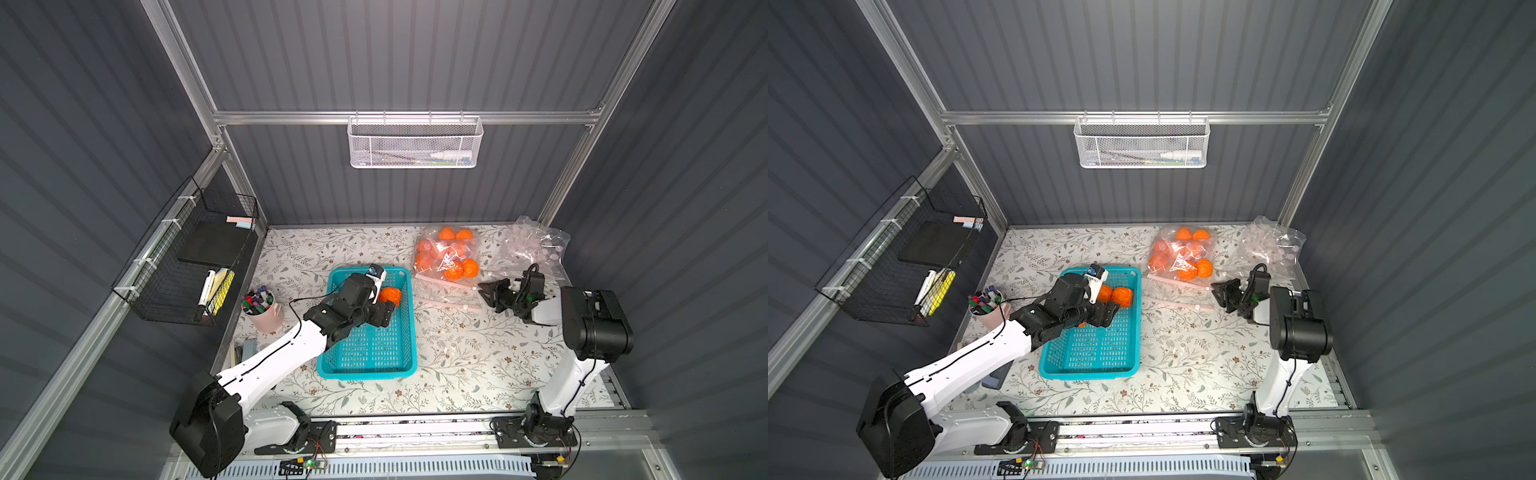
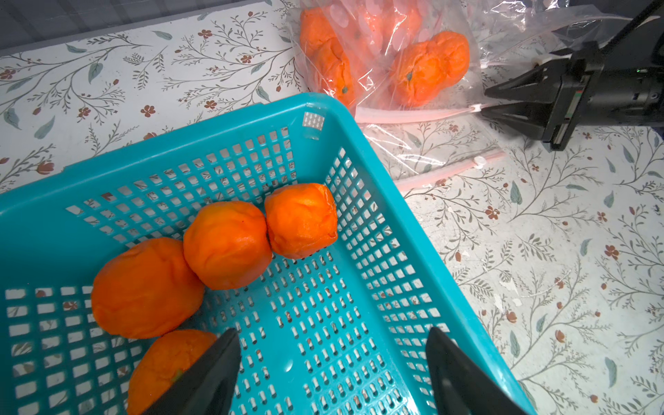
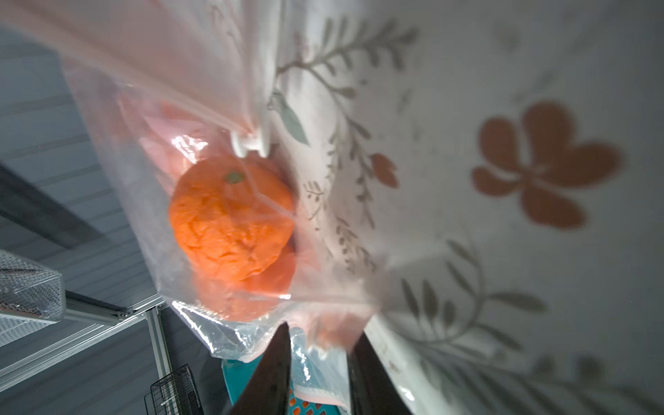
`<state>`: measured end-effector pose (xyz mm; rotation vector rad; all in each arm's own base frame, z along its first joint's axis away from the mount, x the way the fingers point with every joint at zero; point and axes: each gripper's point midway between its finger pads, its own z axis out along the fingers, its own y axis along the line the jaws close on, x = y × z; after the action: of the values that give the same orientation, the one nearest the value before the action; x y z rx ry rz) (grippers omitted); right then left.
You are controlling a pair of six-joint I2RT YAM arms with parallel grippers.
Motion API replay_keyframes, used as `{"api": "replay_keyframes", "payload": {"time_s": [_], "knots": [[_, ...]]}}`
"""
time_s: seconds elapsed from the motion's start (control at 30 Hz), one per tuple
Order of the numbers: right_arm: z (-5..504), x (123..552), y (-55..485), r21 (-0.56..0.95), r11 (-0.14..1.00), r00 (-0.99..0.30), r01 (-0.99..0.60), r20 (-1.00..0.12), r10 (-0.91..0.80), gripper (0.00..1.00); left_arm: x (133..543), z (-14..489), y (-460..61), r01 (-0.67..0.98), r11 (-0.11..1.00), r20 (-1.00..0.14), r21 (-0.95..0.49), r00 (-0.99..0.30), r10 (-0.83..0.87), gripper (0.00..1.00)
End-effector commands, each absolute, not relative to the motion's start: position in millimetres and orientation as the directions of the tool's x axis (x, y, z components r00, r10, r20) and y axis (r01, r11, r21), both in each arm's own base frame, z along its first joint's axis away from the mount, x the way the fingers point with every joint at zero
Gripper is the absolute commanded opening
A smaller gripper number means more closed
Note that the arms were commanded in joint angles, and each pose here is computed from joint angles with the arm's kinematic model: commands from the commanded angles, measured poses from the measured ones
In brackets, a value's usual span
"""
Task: Open the zip-top bag and take out the orange
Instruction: Pick up the zipper food storage bag.
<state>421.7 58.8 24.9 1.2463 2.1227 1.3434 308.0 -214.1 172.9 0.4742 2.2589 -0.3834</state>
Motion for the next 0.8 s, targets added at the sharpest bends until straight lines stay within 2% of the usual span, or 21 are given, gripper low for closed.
{"api": "replay_keyframes", "payload": {"time_s": [0.0,0.17,0.33,0.43,0.63,0.77], "knots": [[15,416,64,0.842,0.159,-0.566,0.515,0.195,0.801,0.30,313,174,-215,0.458,0.882,-0.757,-0.108,-0.613,0.225,0.82],[16,417,62,0.844,0.159,-0.560,0.512,0.188,0.807,0.25,313,176,-214,0.456,0.884,-0.759,-0.106,-0.611,0.224,0.82],[39,421,59,0.866,0.185,-0.566,0.464,0.130,0.814,0.11,312,180,-215,0.475,0.875,-0.764,-0.094,-0.597,0.242,0.82],[63,421,58,0.875,0.227,-0.584,0.428,0.076,0.808,0.01,314,193,-225,0.525,0.846,-0.802,-0.092,-0.543,0.249,0.82],[133,414,61,0.912,0.234,-0.582,0.337,0.006,0.813,0.00,334,230,-247,0.582,0.811,-0.861,-0.067,-0.444,0.248,0.79],[202,425,59,0.938,0.236,-0.559,0.255,-0.056,0.827,0.00,345,237,-252,0.582,0.812,-0.870,-0.048,-0.424,0.252,0.79]]}}
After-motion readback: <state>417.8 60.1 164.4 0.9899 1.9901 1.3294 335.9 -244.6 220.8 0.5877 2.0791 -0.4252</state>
